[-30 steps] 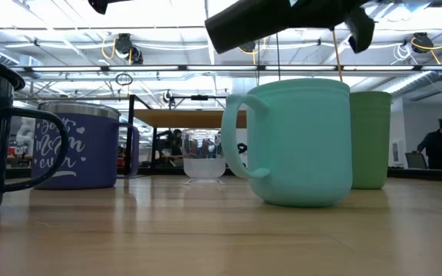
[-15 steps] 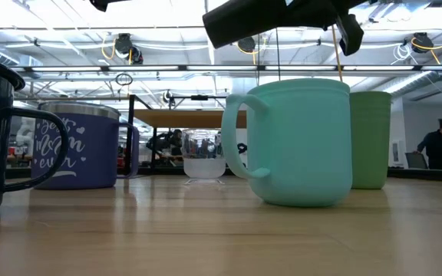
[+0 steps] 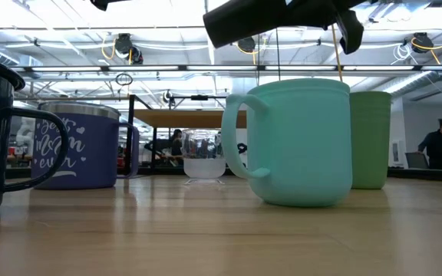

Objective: Stack small to large cups/mugs on shelf
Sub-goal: Put the black cup on the shelf

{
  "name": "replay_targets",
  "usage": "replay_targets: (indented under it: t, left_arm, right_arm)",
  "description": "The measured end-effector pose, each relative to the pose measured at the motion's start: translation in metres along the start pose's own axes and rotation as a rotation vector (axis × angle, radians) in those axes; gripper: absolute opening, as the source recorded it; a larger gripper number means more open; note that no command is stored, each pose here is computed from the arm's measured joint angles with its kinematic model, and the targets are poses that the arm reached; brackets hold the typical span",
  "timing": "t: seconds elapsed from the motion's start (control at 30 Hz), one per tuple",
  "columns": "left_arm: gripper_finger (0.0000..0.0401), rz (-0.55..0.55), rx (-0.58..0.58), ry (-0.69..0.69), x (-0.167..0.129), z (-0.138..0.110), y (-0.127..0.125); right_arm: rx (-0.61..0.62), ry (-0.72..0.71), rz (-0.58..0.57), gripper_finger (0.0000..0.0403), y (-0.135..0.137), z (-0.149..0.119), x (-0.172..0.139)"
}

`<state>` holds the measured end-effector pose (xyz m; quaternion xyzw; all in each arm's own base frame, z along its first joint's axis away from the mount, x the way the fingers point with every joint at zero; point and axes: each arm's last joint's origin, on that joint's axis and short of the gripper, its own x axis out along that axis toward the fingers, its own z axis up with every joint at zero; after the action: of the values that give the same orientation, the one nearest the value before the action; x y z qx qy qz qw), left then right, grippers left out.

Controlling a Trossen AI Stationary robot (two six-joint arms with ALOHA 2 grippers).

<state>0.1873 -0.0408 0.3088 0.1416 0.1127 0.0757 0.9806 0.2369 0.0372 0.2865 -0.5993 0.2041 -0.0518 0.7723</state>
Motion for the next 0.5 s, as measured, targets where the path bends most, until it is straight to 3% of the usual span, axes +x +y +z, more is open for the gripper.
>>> replay_targets:
  t: [0.5]
  left_arm:
    - [0.0021,-0.001,-0.001,0.001,0.0,-0.0001,0.0]
  right_arm:
    - [0.222,-0.017,-0.034,0.0,-0.004,0.0015,-0.0001]
